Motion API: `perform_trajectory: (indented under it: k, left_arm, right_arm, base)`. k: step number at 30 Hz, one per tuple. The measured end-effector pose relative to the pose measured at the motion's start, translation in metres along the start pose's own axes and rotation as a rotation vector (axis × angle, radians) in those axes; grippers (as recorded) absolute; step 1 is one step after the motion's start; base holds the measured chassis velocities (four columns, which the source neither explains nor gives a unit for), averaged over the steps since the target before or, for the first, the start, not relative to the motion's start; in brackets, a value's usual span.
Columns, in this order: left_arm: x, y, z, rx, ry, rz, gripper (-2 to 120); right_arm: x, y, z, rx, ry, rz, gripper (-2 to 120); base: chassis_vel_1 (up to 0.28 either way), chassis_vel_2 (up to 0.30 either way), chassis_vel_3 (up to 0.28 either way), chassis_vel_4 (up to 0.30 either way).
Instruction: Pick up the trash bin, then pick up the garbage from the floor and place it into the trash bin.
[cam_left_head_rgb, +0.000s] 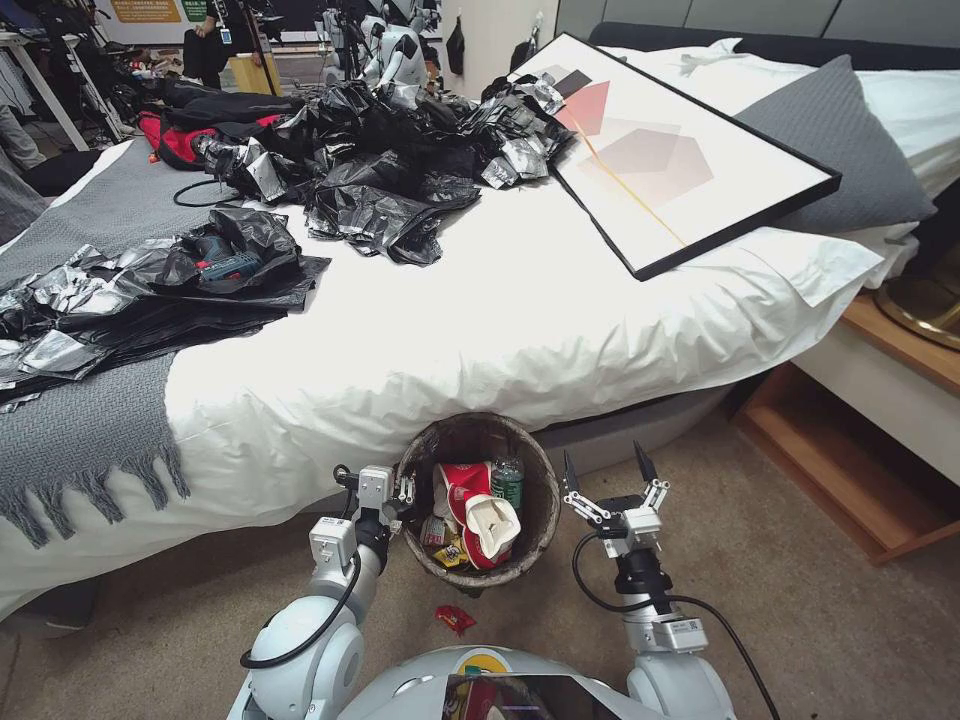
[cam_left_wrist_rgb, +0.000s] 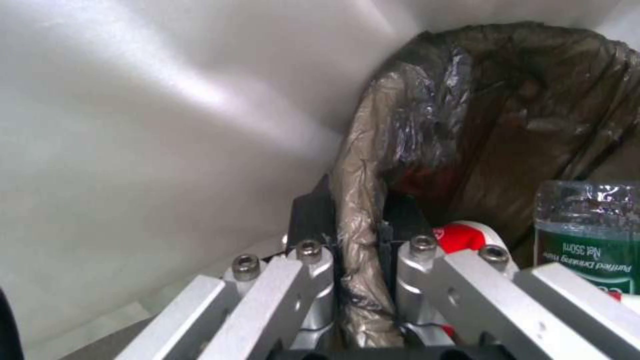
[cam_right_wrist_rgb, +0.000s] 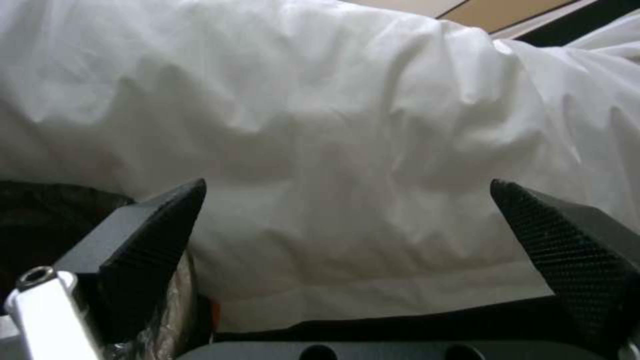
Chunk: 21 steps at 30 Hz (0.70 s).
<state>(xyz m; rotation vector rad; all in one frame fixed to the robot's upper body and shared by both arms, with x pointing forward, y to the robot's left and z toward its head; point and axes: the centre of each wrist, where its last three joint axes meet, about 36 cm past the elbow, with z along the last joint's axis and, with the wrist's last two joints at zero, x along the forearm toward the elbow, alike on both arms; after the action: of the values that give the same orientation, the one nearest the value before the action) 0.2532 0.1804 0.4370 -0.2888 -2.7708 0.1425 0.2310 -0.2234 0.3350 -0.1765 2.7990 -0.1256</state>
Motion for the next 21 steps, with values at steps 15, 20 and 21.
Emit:
perform_trajectory:
  k: [15,20,21]
  left_arm:
    - [0.001,0.000,0.001,0.002,0.001,-0.002,6]
    - [0.001,-0.001,0.000,0.001,-0.003,-0.002,6]
    - [0.001,-0.001,0.000,0.001,-0.004,-0.003,6]
  right_arm:
    - [0.000,0.006,0.013,-0.030,0.014,0.017,100]
    - [0.000,0.005,0.013,-0.034,0.016,0.020,100]
    - [0.000,0.004,0.013,-0.035,0.016,0.021,100]
  base:
    - [0.026,-0.021,-0.023,0.030]
    - [0.166,-0.168,-0.157,0.160]
    - [0.186,-0.222,-0.182,0.184]
